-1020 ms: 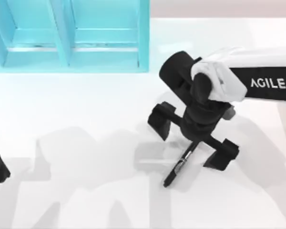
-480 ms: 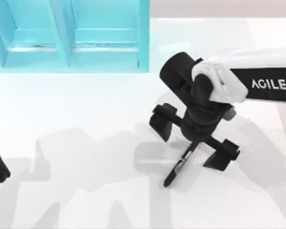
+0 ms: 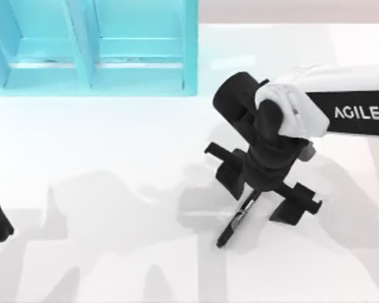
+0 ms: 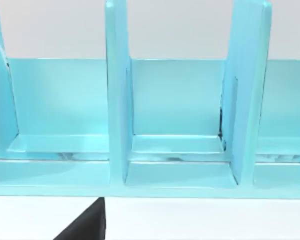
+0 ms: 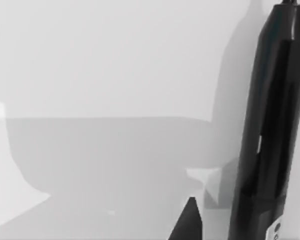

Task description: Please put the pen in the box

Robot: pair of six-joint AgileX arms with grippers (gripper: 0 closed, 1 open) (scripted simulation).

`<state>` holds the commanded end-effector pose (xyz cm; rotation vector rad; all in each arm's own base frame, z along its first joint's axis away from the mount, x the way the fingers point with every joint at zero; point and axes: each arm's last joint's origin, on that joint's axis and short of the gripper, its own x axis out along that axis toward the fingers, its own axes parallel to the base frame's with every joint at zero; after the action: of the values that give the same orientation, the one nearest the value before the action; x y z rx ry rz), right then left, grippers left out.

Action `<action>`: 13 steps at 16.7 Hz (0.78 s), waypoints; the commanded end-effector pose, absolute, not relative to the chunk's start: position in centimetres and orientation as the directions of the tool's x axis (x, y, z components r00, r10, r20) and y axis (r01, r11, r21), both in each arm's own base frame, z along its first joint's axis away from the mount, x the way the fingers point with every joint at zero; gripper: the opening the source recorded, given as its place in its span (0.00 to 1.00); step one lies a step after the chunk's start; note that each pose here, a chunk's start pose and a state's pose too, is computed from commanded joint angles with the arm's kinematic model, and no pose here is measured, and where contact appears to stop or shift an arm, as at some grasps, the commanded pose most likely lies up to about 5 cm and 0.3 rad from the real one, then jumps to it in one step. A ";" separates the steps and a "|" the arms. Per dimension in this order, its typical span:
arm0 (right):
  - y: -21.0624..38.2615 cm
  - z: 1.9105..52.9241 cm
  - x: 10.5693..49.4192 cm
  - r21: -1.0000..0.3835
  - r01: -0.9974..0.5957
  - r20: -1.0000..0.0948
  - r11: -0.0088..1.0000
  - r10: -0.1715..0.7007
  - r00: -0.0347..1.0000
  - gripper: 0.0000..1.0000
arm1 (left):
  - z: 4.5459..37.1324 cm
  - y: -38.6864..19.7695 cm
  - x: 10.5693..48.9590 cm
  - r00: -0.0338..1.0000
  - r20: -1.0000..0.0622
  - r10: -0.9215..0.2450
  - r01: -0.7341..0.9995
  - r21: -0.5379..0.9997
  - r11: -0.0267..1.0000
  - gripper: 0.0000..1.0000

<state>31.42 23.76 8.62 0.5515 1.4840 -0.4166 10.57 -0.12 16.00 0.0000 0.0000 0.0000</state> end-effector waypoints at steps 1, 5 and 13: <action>23.8 8.6 31.4 0.090 0.580 -0.996 0.810 0.072 0.055 0.10 | 16.0 -0.1 10.6 1.000 0.000 0.000 0.000 0.000 1.000 1.00; 23.8 8.6 31.4 0.090 0.580 -0.996 0.810 0.072 0.055 0.00 | 16.0 -0.1 10.6 1.000 0.000 0.000 0.000 0.000 1.000 1.00; 23.1 12.2 31.0 0.076 0.552 -0.997 0.830 0.048 0.065 0.00 | 16.0 -0.1 10.6 1.000 0.000 0.000 0.000 0.000 1.000 1.00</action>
<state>31.03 23.11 12.20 0.5091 1.4720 -0.4059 10.57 -0.12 16.00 0.0000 0.0000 0.0000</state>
